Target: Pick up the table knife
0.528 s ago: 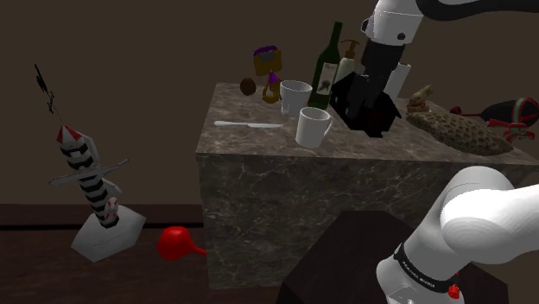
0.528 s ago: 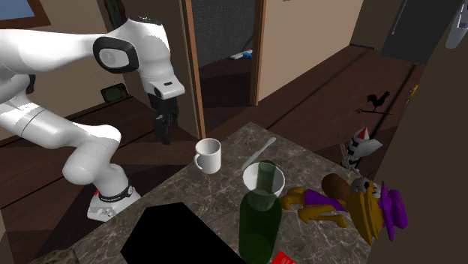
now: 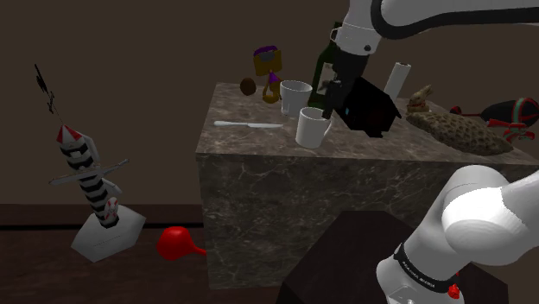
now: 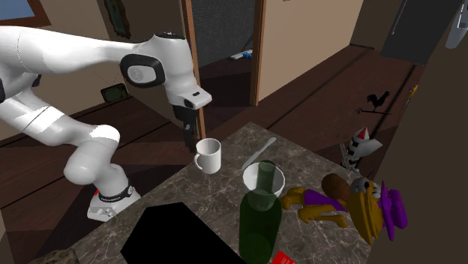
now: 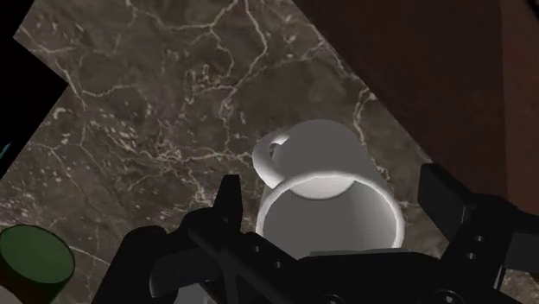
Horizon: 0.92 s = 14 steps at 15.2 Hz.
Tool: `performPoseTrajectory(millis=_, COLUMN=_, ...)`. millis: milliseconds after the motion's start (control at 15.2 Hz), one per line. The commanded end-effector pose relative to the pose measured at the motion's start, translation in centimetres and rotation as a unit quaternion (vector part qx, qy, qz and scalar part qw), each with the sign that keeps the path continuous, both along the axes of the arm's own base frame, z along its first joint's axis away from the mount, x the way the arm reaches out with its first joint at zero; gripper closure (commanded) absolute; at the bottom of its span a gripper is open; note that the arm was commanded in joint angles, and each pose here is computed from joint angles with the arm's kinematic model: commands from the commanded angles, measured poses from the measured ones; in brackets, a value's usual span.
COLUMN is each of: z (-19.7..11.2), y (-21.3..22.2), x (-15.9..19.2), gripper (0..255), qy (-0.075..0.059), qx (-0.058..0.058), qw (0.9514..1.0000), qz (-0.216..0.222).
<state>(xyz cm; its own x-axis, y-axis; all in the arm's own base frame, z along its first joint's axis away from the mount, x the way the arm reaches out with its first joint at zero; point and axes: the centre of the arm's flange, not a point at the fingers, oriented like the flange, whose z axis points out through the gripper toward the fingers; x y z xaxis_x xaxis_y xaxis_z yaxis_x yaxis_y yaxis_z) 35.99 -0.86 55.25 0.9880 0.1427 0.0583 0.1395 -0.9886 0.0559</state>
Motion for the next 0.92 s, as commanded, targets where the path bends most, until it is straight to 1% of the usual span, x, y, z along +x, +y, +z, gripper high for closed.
performPoseTrajectory(millis=0, z=-0.7, y=-0.1, x=2.3, gripper=0, qy=-0.008, qx=0.002, qw=0.9994, qz=0.033)
performPoseTrajectory(millis=198, z=-2.0, y=0.2, x=5.7, gripper=0, qy=-0.018, qx=0.006, qw=0.9966, qz=0.08)
performPoseTrajectory(millis=396, z=-3.2, y=0.8, x=9.0, gripper=0, qy=-0.028, qx=0.009, qw=0.9914, qz=0.127)
performPoseTrajectory(millis=594, z=-4.4, y=1.8, x=12.3, gripper=0, qy=-0.038, qx=0.013, qw=0.9839, qz=0.174)
performPoseTrajectory(millis=726, z=-5.1, y=2.6, x=14.4, gripper=0, qy=-0.045, qx=0.015, qw=0.9776, qz=0.205)
performPoseTrajectory(millis=858, z=-5.8, y=3.6, x=16.5, gripper=0, qy=-0.052, qx=0.017, qw=0.9702, qz=0.236)
